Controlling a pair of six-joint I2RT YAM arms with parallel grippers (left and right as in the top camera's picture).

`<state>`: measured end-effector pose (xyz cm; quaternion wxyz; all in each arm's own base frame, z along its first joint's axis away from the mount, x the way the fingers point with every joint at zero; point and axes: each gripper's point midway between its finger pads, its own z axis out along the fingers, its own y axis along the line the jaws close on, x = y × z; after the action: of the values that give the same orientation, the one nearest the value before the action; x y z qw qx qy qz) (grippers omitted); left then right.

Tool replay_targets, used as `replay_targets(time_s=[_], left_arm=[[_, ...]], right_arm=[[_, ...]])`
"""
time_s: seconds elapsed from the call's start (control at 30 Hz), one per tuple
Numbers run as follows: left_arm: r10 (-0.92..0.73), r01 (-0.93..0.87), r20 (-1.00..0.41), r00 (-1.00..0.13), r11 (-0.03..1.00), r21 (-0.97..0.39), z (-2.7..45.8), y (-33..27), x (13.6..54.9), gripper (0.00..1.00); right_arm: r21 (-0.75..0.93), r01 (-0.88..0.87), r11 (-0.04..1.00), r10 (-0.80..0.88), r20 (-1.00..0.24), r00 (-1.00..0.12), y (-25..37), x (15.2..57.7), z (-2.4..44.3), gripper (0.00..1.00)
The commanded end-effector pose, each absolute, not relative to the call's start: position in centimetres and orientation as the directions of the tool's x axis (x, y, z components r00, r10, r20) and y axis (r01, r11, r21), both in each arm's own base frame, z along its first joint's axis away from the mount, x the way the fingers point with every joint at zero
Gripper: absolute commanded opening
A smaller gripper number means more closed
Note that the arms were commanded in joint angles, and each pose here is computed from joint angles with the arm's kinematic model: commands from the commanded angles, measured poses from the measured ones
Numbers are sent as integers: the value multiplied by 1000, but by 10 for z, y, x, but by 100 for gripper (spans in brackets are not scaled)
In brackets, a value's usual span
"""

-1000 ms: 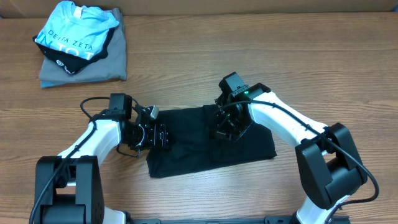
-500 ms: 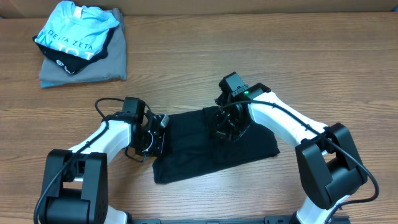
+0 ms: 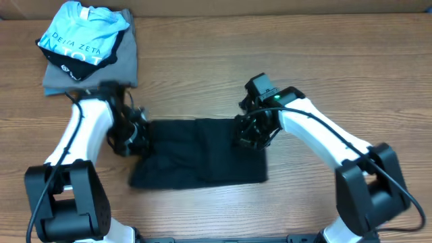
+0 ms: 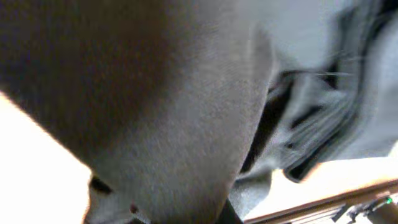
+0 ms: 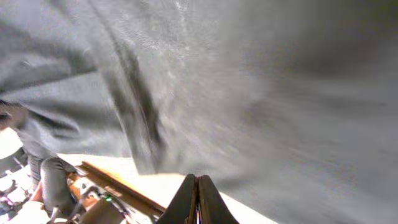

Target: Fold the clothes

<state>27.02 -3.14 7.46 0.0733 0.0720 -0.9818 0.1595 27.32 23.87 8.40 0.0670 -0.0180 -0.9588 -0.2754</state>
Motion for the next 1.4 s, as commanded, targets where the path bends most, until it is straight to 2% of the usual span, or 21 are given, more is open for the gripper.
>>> replay_targets(time_s=[0.0,0.13,0.27,0.43,0.73,1.03,1.1,1.13,1.17,1.2,1.3,1.37], left_arm=[[-92,-94,21,-996,962,-255,125,-19,309,4],[-56,-33,-83,-995,966,-256,170,-30,330,4],[21,51,-129,-991,970,-238,181,-58,337,4],[92,103,-87,-992,986,-128,163,-79,333,4],[215,208,61,-975,972,-112,115,-141,317,4],[259,248,161,-952,965,-82,80,-189,293,5],[262,253,163,-951,964,-78,76,-198,289,11],[270,260,162,-949,962,-79,75,-201,288,22],[270,261,162,-949,962,-76,74,-204,287,39],[271,262,162,-949,962,-76,74,-206,285,45],[278,269,159,-947,960,-76,75,-209,284,55],[271,264,160,-949,962,-63,79,-205,286,57]], right_arm=[[583,13,813,3,17,-1000,237,288,127,4],[590,17,807,22,-2,-1000,232,292,134,4],[586,35,809,38,8,-999,226,293,134,4],[585,37,810,39,9,-999,225,293,133,4],[581,35,813,34,11,-999,222,292,133,4],[543,192,817,189,63,-980,162,310,127,4],[540,199,818,198,60,-978,151,313,127,4],[537,205,818,203,63,-977,148,313,126,4],[535,212,818,209,67,-976,145,313,126,4],[535,205,819,203,64,-977,144,313,126,4],[535,200,821,198,62,-978,144,312,126,4],[535,196,821,195,60,-979,144,312,126,4]])
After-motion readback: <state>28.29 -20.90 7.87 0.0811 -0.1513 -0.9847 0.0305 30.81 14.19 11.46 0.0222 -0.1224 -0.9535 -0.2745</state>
